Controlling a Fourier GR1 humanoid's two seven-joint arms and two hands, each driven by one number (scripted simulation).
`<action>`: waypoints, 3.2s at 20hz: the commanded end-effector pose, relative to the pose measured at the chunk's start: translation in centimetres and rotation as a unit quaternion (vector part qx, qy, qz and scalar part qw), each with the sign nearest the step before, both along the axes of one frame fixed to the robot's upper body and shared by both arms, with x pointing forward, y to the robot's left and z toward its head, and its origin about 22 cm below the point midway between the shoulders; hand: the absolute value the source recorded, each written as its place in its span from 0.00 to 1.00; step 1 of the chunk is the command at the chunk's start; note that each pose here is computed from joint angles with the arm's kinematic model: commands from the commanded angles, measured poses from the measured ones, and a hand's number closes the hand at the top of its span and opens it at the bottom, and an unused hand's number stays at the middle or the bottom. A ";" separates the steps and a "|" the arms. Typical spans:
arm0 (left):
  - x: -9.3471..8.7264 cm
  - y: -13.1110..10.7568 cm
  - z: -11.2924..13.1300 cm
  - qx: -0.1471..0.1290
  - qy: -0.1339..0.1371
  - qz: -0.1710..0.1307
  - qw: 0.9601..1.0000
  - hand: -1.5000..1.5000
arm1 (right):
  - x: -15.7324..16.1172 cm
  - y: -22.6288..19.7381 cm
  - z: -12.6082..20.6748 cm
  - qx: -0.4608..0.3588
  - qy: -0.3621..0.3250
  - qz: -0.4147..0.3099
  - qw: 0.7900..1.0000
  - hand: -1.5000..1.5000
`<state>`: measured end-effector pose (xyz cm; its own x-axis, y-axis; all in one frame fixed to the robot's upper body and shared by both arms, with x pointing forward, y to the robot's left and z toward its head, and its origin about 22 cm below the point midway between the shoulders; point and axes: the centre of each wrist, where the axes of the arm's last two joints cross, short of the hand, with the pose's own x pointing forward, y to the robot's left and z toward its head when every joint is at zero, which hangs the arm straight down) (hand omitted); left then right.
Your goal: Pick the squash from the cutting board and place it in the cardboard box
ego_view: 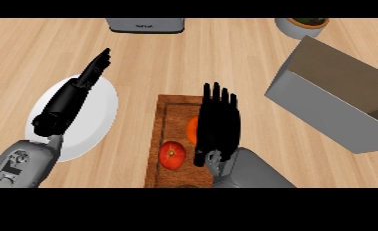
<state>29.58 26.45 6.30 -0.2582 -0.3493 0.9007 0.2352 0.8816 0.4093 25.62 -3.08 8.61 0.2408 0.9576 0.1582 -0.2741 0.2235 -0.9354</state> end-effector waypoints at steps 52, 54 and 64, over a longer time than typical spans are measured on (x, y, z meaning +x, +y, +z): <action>-0.1 1.4 1.0 -0.003 -0.002 0.015 1.000 0.50 | -1.8 2.5 -8.0 -0.019 -0.021 0.265 0.964 1.00; -0.5 0.5 -0.3 -0.011 0.000 0.004 1.000 0.50 | -2.6 2.7 -6.9 0.024 -0.033 0.375 0.926 1.00; -1.1 0.1 -0.6 -0.009 0.011 0.016 1.000 0.50 | -3.0 -3.2 1.1 0.018 -0.220 0.442 0.869 1.00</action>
